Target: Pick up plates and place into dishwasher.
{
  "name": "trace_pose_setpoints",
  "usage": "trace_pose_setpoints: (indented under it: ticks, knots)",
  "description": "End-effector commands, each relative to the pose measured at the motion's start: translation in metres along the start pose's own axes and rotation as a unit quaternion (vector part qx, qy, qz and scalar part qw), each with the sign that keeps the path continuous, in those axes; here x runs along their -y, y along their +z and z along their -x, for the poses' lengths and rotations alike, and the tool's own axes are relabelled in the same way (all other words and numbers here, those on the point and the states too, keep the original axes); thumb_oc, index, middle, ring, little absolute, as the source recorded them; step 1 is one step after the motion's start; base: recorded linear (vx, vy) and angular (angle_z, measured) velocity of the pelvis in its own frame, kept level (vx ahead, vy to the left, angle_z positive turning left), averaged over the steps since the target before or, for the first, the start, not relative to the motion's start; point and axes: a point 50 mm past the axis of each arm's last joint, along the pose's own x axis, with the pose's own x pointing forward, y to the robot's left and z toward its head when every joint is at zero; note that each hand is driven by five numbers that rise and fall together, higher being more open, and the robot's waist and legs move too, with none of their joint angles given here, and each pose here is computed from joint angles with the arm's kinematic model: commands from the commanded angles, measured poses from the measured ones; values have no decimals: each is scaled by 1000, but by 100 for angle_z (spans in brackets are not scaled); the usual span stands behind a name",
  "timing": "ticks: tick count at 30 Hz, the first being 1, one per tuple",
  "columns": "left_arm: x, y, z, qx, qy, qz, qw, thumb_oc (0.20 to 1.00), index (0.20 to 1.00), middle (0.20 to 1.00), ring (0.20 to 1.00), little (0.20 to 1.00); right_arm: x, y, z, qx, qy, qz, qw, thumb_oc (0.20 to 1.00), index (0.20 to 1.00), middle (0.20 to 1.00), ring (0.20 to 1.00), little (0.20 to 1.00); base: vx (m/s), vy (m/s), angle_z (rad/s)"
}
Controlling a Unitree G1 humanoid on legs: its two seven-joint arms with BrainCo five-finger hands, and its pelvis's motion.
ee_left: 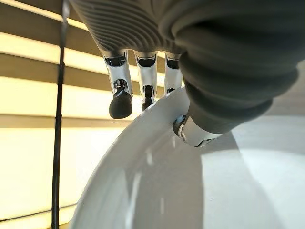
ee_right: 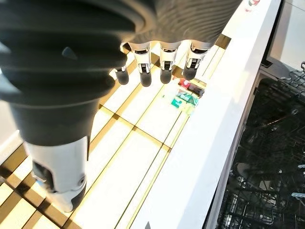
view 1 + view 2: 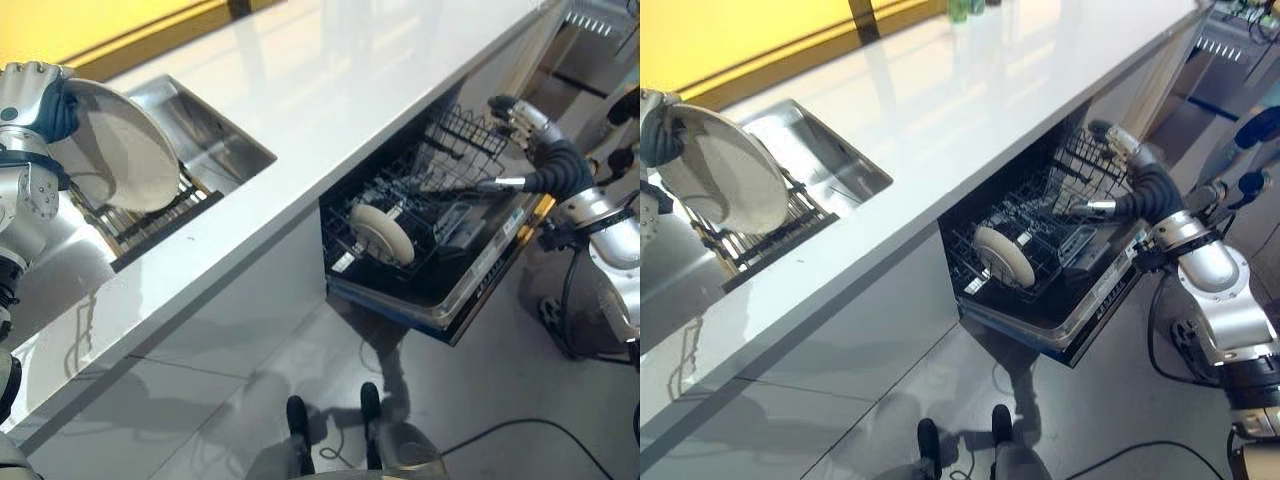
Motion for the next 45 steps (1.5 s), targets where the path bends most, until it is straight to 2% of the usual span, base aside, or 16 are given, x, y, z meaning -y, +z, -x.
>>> trace_pose_setpoints:
  ticks: [1,9,15,19,27,34,45]
  knots:
    - [-17,-15,0,-33,49,45,997,200,200,200,200,200,1,18,-1,47,0,4,999,1000,1000,1000,1000,1000,46,-48,9]
    - [-10,-3,1,-18,38,118,992,200,200,200,200,200,-14,15,-3,46,27,-22,998,1000,1000,1000,1000,1000,37,-36,2]
    - [-3,23,0,14,30,187,982,200,200,200,200,200,-34,21,-16,75,35,-122,989,1000,1000,1000,1000,1000,12,-41,0]
    - [5,53,-2,51,24,219,974,200,200,200,200,200,-68,32,-33,99,63,-212,970,1000,1000,1000,1000,1000,11,-38,1]
    - [23,113,-1,97,22,271,957,200,200,200,200,200,-139,42,-50,86,111,-352,925,1000,1000,1000,1000,1000,15,-38,7]
    - [36,154,5,121,11,291,949,200,200,200,200,200,-174,53,-59,71,128,-381,913,1000,1000,1000,1000,1000,17,-36,5]
    - [37,185,12,146,26,297,943,200,200,200,200,200,-193,69,-69,66,132,-424,894,1000,1000,1000,1000,1000,1,-3,0]
